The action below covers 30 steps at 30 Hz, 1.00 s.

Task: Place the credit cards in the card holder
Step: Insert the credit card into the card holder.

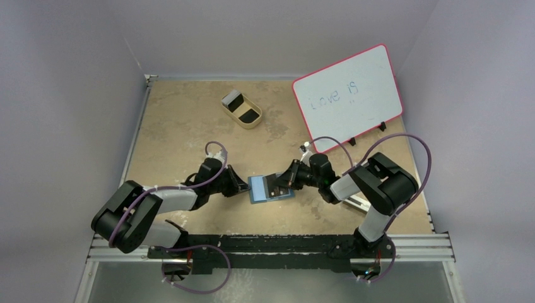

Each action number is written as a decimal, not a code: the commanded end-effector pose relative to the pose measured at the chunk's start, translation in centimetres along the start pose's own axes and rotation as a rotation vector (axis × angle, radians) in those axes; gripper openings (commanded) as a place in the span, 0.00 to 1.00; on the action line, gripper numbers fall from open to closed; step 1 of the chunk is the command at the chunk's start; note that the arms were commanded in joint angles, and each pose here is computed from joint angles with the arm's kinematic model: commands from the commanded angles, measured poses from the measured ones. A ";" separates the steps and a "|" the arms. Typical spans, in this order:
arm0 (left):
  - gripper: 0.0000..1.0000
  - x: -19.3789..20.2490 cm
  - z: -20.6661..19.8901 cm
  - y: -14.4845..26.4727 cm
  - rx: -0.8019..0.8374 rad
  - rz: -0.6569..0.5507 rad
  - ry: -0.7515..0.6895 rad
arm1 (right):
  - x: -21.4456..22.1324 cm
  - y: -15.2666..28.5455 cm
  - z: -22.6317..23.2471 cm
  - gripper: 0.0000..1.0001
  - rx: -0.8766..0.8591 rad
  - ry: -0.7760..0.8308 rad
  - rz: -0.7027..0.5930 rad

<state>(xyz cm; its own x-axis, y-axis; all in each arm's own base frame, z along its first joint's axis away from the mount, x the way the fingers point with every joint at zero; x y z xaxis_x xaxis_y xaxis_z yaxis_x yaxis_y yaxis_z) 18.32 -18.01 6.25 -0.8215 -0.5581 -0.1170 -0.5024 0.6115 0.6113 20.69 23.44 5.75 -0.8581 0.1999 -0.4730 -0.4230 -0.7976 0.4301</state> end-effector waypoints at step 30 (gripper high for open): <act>0.00 -0.3 -1.5 0.6 0.076 -0.042 -0.011 | -0.7 -1.0 4.0 0.39 0.148 0.221 0.055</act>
<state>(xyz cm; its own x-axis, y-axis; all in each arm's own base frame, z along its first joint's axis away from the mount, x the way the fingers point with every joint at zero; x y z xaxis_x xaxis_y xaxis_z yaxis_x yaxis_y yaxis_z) 18.22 -18.06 6.96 -0.8111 -0.5716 -0.1237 -0.5246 0.6175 0.5861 20.37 25.34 7.49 -0.8241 0.0175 -0.5662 -0.4329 -0.6641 0.6095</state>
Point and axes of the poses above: each gripper's point midway between its finger pads, its own y axis back along the fingers, its own z axis along the line the jaws close on, x = y × z, the point moved 7 cm from there along y, back along the fingers, and after that the axes turned 12 degrees about y, right-handed, at the moved point
